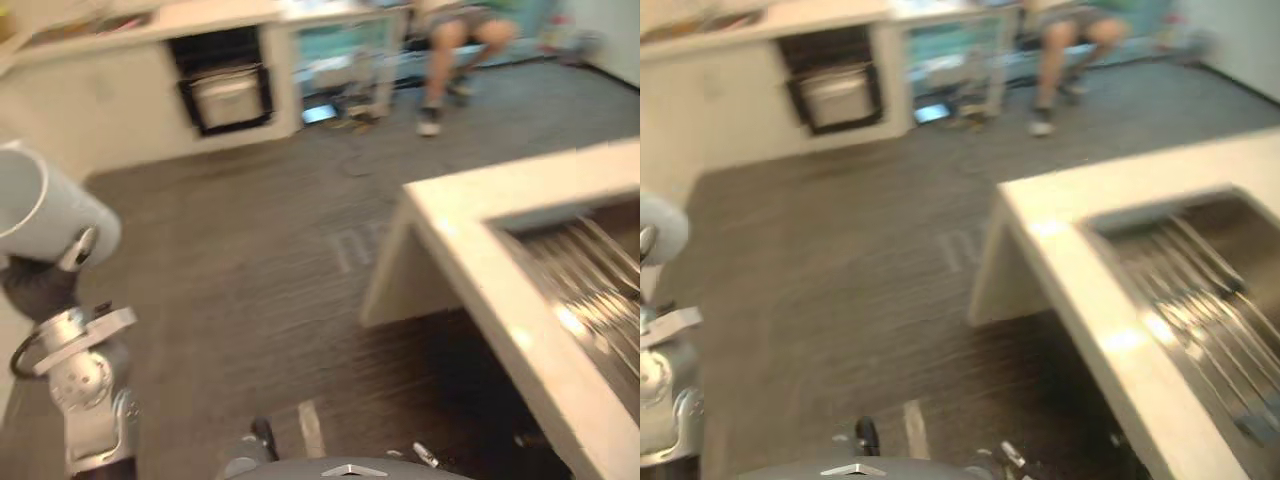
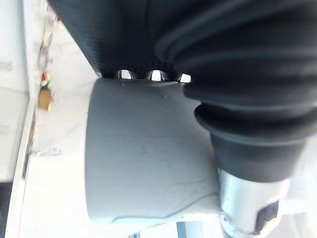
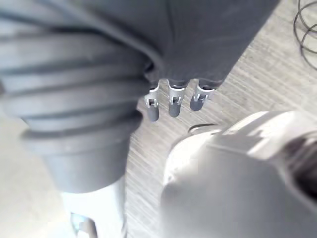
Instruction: Walk over to the sink, pick up the cup, carry it to the dishwasher, place the cup inside the dishwasher, then close the dishwasher door
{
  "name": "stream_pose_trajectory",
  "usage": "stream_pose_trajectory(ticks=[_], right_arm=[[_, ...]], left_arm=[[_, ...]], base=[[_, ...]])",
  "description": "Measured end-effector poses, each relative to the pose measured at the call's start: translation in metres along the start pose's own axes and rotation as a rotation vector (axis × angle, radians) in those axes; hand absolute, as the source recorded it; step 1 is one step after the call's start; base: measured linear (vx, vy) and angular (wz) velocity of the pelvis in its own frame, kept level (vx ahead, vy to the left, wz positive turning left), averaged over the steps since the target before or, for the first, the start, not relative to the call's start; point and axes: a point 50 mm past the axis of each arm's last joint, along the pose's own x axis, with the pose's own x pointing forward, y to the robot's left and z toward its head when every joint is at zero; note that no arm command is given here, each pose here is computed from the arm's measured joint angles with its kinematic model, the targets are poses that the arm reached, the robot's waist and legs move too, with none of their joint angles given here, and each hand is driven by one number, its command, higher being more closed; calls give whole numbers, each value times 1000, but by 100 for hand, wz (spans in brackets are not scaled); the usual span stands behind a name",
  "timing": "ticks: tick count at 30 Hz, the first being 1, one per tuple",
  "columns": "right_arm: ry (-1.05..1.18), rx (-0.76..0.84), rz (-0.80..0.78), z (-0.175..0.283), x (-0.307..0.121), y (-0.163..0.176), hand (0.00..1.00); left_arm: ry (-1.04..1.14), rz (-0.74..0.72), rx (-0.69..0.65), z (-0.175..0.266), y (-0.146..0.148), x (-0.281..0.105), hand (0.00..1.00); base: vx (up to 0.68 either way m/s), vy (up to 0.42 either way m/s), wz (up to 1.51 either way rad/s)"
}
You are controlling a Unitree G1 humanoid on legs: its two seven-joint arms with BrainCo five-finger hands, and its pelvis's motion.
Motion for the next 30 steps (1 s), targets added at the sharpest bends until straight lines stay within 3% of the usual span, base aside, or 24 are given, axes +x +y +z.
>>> stream_pose_trajectory(ticks=[3, 8, 12, 16, 22, 30], right_arm=[[-12, -22, -74, 0, -7, -29, 0], [18, 62, -80, -16, -6, -20, 0], [45, 148, -78, -36, -9, -17, 0], [16, 104, -35, -27, -7, -10, 0], [-29, 2, 63, -2, 0, 14, 0], [18, 24, 64, -2, 5, 27, 0]], left_arm=[[89, -108, -9, -13, -21, -7, 100], [270, -250, 56, -42, -30, -15, 100], [423, -409, 12, -70, -53, -40, 100], [478, -401, 10, -79, -48, -43, 100], [516, -450, -58, -83, -67, -54, 100], [554, -457, -90, -91, -75, -58, 100]], base=[[47, 324, 73], [-23, 300, 33], [-71, 142, 114], [-84, -108, 39], [-26, -41, -6], [14, -27, -3]])
